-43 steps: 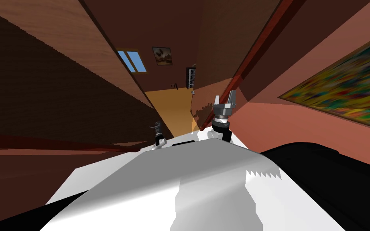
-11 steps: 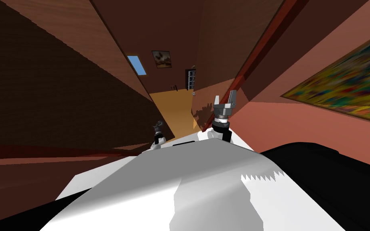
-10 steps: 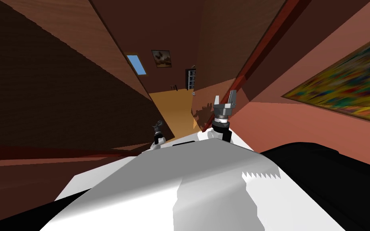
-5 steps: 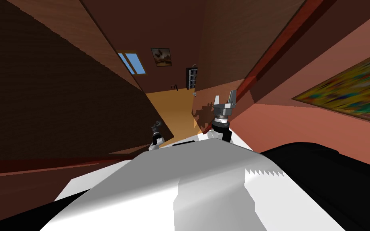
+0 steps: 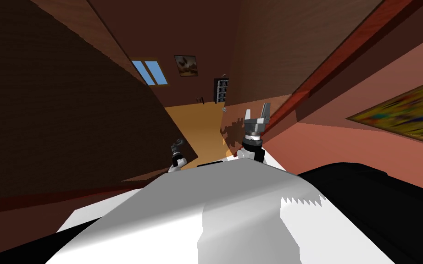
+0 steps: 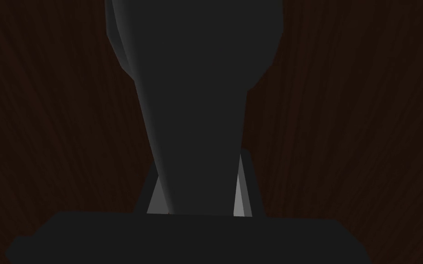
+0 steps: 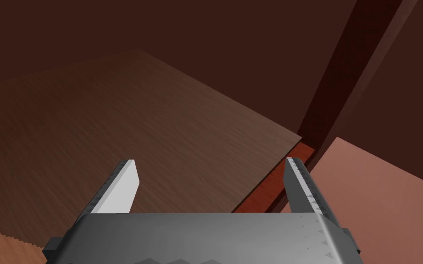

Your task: Push the door open

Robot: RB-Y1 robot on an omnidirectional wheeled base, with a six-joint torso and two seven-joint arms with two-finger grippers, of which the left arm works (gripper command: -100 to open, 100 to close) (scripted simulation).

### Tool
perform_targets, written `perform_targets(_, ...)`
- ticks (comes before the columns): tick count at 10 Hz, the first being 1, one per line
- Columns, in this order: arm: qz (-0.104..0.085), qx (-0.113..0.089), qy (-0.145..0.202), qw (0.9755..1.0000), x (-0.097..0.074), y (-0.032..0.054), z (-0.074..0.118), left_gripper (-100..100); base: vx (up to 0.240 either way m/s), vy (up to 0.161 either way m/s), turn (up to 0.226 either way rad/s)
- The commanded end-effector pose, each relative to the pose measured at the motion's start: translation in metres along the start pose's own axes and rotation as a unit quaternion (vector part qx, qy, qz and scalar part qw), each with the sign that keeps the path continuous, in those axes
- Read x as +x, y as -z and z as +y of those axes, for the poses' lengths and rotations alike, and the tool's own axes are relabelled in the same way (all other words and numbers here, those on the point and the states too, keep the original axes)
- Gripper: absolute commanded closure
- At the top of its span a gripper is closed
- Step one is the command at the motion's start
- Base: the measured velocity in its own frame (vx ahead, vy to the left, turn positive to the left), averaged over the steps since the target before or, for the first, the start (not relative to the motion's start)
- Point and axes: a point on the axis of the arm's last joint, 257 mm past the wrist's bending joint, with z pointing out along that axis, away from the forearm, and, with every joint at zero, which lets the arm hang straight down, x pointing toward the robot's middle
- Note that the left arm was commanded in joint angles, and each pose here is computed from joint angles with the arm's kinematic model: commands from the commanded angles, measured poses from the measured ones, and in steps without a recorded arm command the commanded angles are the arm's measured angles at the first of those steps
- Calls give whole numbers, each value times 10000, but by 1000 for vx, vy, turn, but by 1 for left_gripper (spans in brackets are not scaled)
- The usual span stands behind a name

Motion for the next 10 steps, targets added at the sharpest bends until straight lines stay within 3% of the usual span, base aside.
perform_targets(1,-176,126,-22,9998,-196,-18,-63,100,168,-3,19)
perform_targets(8,-580,129,95,9982,-471,86,-7,100,185,-11,32)
perform_targets(10,-580,129,95,9982,-471,86,-7,100,78,4,11)
